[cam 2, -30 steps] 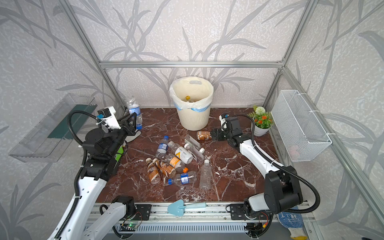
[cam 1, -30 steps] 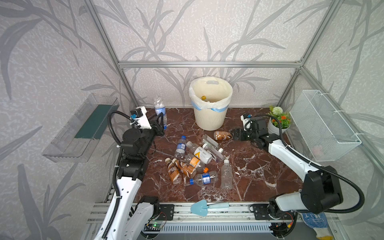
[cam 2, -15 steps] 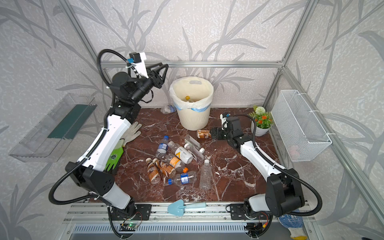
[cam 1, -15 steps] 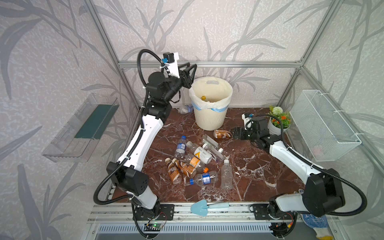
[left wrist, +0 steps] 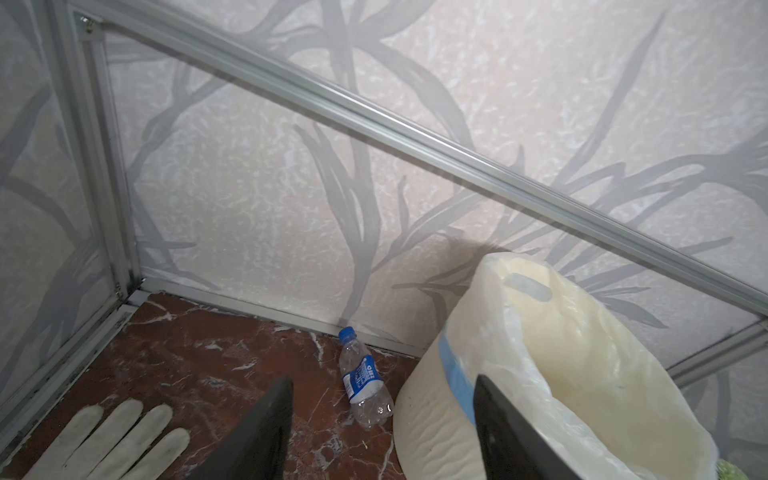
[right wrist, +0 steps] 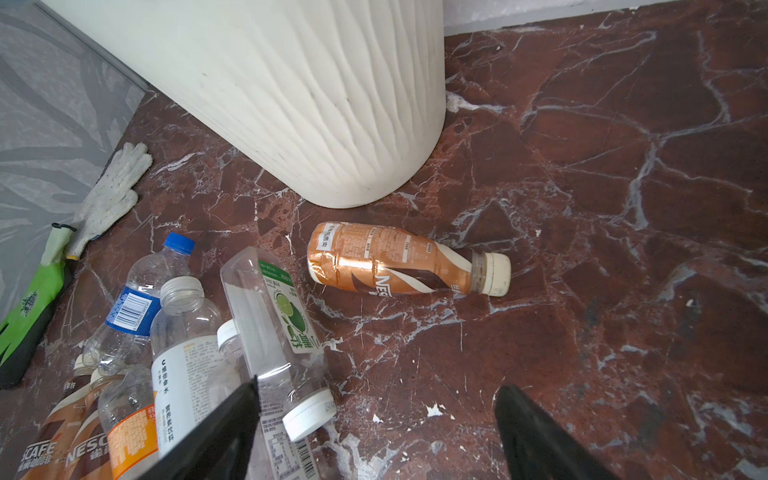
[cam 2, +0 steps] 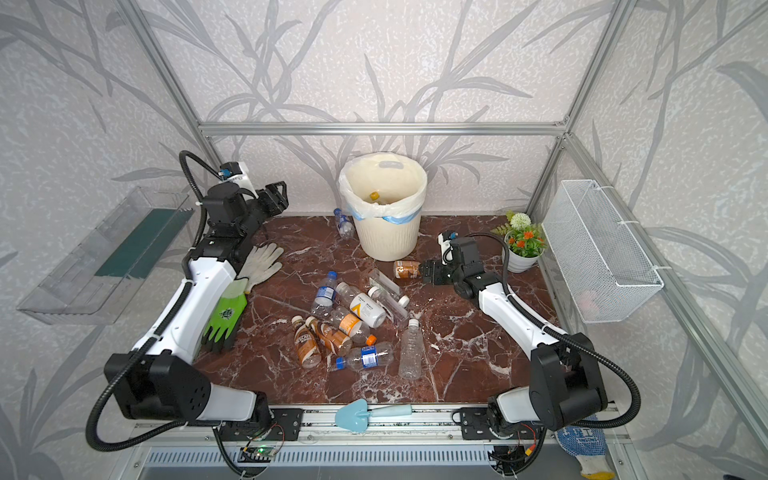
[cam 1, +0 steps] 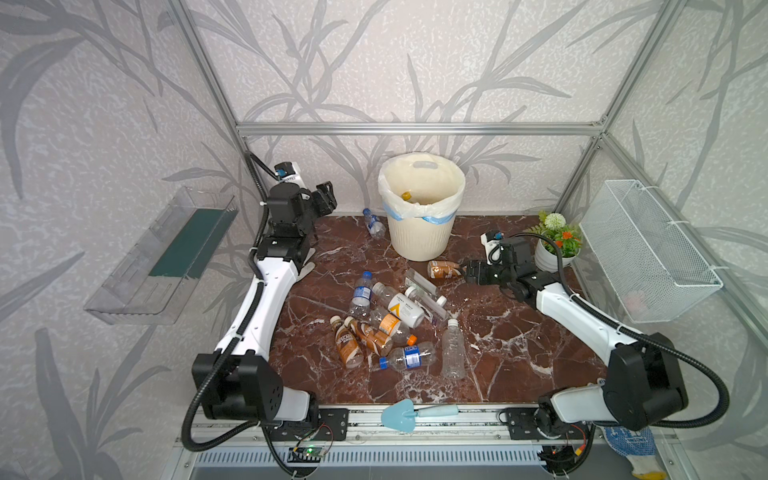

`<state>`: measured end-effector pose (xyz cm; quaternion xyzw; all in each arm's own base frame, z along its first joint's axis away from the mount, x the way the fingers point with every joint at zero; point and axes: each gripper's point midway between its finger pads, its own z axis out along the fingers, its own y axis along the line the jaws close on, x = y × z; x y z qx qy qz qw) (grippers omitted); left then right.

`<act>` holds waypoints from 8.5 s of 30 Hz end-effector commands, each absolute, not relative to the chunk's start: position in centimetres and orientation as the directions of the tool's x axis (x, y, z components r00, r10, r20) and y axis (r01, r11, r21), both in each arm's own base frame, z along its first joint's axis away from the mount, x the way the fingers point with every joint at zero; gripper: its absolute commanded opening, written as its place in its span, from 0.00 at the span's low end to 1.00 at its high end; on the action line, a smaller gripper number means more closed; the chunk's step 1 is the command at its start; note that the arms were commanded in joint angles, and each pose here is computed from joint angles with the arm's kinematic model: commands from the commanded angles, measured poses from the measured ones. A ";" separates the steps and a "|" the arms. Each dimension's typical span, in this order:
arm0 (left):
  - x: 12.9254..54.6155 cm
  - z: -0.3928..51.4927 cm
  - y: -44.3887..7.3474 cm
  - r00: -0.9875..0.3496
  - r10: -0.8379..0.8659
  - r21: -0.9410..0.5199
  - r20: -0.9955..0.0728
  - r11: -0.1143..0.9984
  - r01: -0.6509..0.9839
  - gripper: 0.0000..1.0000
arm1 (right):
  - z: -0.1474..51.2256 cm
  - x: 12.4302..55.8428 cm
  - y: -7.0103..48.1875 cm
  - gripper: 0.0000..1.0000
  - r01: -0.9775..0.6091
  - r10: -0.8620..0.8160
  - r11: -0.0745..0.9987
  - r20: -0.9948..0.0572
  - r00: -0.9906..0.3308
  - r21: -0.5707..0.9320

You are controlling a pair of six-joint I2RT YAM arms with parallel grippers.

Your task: Throw the plastic bottles in the bin

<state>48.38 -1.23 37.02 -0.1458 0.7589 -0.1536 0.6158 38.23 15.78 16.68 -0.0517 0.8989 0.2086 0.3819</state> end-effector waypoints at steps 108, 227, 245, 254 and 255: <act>59.4 12.1 -12.6 -0.838 -0.107 -0.360 -0.534 0.926 0.111 0.91 | 13.5 37.7 16.8 0.92 -0.215 0.095 0.896 -0.642 -0.761 0.388; 36.1 37.7 -2.4 -0.214 -0.042 -0.041 -0.976 0.999 -0.010 0.99 | 10.3 38.7 18.2 0.93 -0.695 -0.696 0.680 -0.504 -0.511 -0.235; 36.2 31.7 -4.0 -0.325 -0.056 -0.082 -0.944 0.994 0.066 0.97 | 4.7 45.4 21.3 0.88 -0.762 -0.866 0.454 -0.430 -0.255 -0.461; 36.5 31.2 -3.9 -0.350 -0.059 -0.089 -0.935 0.993 0.072 0.97 | 2.7 46.3 21.8 0.79 -0.775 -0.874 0.434 -0.423 -0.238 -0.460; 36.5 31.1 -3.9 -0.352 -0.061 -0.092 -0.934 0.993 0.072 0.97 | 2.7 46.6 21.7 0.79 -0.766 -0.876 0.434 -0.419 -0.238 -0.474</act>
